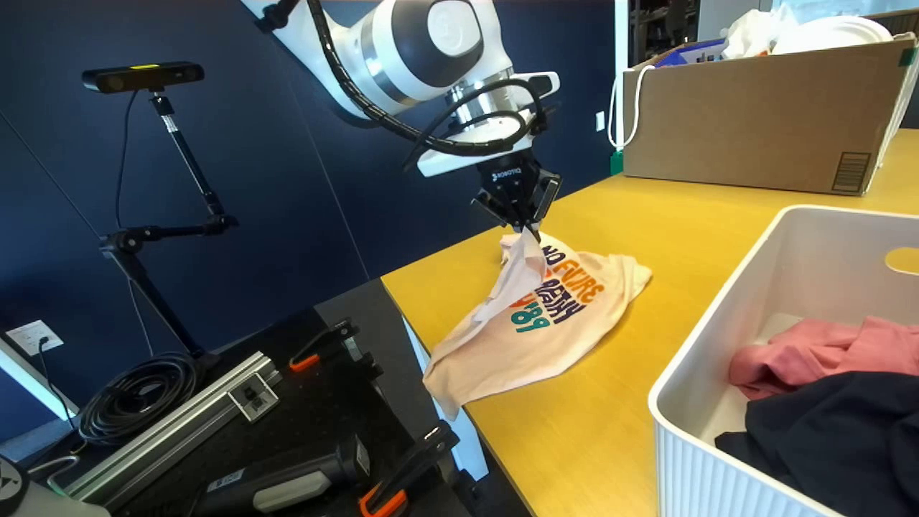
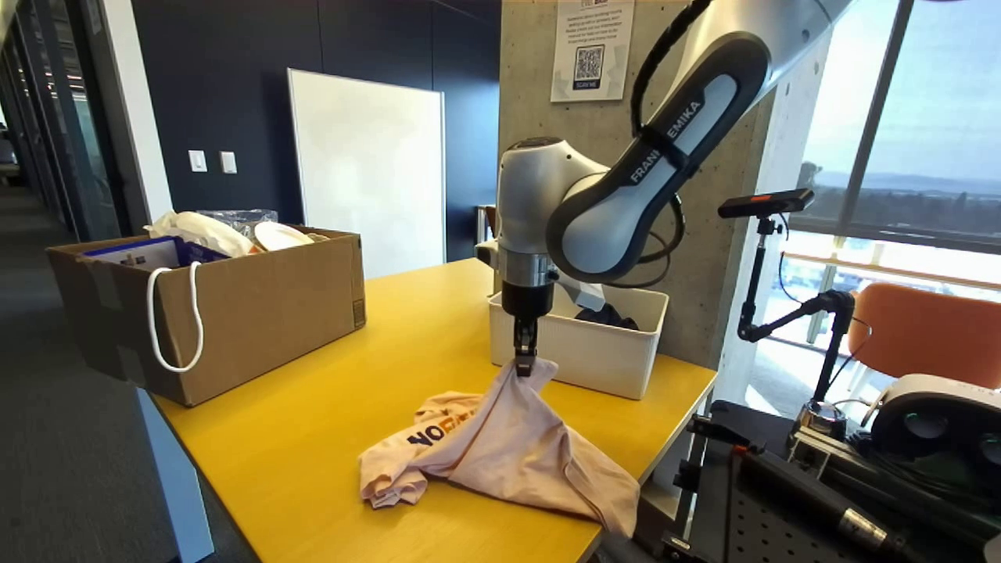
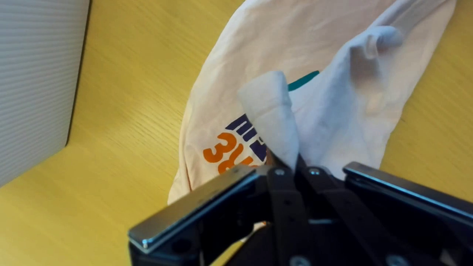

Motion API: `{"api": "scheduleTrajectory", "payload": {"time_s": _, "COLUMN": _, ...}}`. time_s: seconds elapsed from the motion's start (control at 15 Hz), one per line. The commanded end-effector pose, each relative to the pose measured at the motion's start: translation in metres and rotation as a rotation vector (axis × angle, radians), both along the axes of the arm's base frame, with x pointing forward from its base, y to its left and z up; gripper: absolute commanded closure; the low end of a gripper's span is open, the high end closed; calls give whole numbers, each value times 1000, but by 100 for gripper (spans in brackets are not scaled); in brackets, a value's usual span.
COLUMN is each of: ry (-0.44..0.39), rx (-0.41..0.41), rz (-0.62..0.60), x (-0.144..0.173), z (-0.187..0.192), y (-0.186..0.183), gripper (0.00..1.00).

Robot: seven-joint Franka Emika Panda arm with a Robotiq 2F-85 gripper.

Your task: Fold the t-shirt

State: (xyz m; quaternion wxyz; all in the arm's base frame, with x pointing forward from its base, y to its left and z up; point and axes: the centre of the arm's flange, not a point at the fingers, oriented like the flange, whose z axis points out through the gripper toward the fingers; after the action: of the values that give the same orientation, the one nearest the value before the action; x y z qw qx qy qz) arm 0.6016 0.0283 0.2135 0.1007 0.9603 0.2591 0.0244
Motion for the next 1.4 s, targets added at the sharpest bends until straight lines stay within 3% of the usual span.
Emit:
{"api": "scheduleTrajectory", "payload": {"time_s": 0.0, "ry": 22, "rx": -53, "rz": 2, "x": 39, "z": -19, "y": -22, "gripper": 99}}
{"api": "scheduleTrajectory", "payload": {"time_s": 0.33, "ry": 32, "rx": -74, "rz": -34, "x": 59, "z": -51, "y": -64, "gripper": 99}}
{"api": "scheduleTrajectory", "payload": {"time_s": 0.4, "ry": 34, "rx": -71, "rz": -38, "x": 59, "z": -56, "y": -65, "gripper": 72}}
{"api": "scheduleTrajectory", "payload": {"time_s": 0.47, "ry": 32, "rx": -69, "rz": -46, "x": 62, "z": -60, "y": -65, "gripper": 70}}
{"api": "scheduleTrajectory", "payload": {"time_s": 0.73, "ry": 37, "rx": -51, "rz": -53, "x": 47, "z": -47, "y": -50, "gripper": 43}}
{"api": "scheduleTrajectory", "payload": {"time_s": 1.13, "ry": 79, "rx": -27, "rz": -150, "x": -33, "z": 13, "y": -15, "gripper": 1}}
{"api": "scheduleTrajectory", "payload": {"time_s": 1.33, "ry": 67, "rx": -15, "rz": -190, "x": -65, "z": 42, "y": -9, "gripper": 0}}
